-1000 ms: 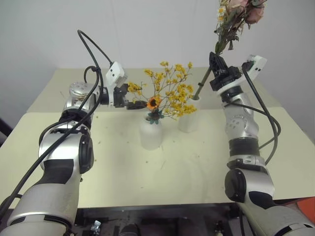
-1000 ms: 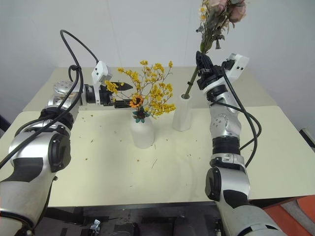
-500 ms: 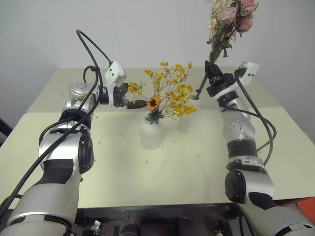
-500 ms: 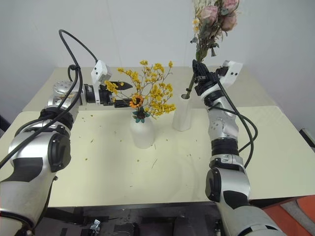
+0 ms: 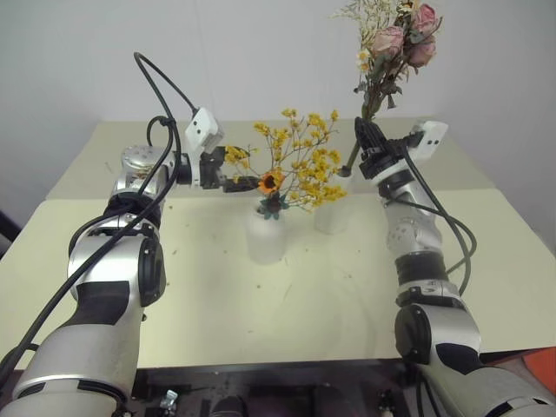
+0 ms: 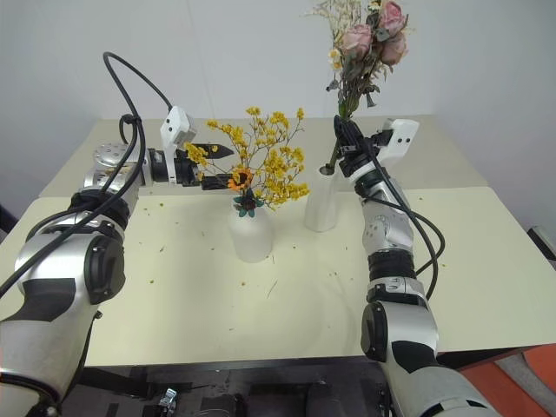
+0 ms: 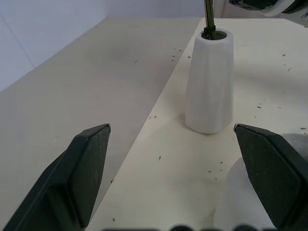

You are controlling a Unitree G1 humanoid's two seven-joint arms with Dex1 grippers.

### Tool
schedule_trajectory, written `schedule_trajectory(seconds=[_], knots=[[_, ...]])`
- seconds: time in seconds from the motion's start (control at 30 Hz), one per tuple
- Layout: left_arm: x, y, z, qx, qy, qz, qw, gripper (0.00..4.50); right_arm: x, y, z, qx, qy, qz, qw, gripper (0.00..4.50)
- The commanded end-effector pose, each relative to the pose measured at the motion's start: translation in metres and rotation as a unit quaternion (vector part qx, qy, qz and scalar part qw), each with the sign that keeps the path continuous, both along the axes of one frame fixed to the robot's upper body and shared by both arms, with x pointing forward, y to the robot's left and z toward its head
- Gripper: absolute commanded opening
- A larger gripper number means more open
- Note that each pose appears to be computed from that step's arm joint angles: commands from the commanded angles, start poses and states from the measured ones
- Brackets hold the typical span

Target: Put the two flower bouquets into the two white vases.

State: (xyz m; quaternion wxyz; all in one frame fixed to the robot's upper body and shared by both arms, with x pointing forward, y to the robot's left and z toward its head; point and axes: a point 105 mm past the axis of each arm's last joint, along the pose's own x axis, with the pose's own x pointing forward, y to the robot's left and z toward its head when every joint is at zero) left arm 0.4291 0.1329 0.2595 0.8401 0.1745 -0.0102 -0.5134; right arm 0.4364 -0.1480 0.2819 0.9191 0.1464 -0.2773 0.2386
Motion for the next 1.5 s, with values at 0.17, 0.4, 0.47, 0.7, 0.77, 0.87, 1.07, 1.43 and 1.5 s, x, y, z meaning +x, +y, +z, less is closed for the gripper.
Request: schedule_trajectory(seconds=[0.17,0.4,0.47,0.7,0.77,0.87,1.07,1.43,1.5], knots=[[0.000,0.003,0.015,-0.014,-0.032,0.003,0.999,4.50,-0.002,0.000,-0.003,-0.013,-0.013,-0.015,1.000,0.23],[0.000,0.003,0.015,-0.014,-0.031,0.003,0.999,4.50,-0.012,0.003,0.006,-0.006,-0.046,-0.001,0.999,0.23],[0.000,0.003,0.015,-0.014,-0.031,0.004,0.999,4.50,-0.013,0.004,0.007,-0.006,-0.048,0.000,0.999,0.23],[0.000,0.005,0.014,-0.016,-0.031,0.006,0.999,4.50,-0.017,0.011,0.011,-0.002,-0.057,0.011,0.998,0.23],[0.000,0.005,0.013,-0.016,-0.030,0.007,0.999,4.50,-0.016,0.012,0.013,0.001,-0.057,0.011,0.998,0.23],[0.000,0.006,0.012,-0.016,-0.029,0.008,0.999,4.50,-0.014,0.014,0.014,-0.001,-0.056,0.012,0.998,0.23],[0.000,0.008,0.013,-0.017,-0.029,0.010,0.999,4.50,-0.012,0.014,0.005,-0.009,-0.044,0.012,0.999,0.23],[-0.001,0.008,0.012,-0.018,-0.026,0.005,0.999,4.50,-0.012,0.014,-0.005,-0.012,-0.036,0.019,0.999,1.63],[-0.001,0.008,0.012,-0.019,-0.026,0.005,0.999,4.50,-0.015,0.015,-0.005,-0.013,-0.038,0.023,0.999,2.36]])
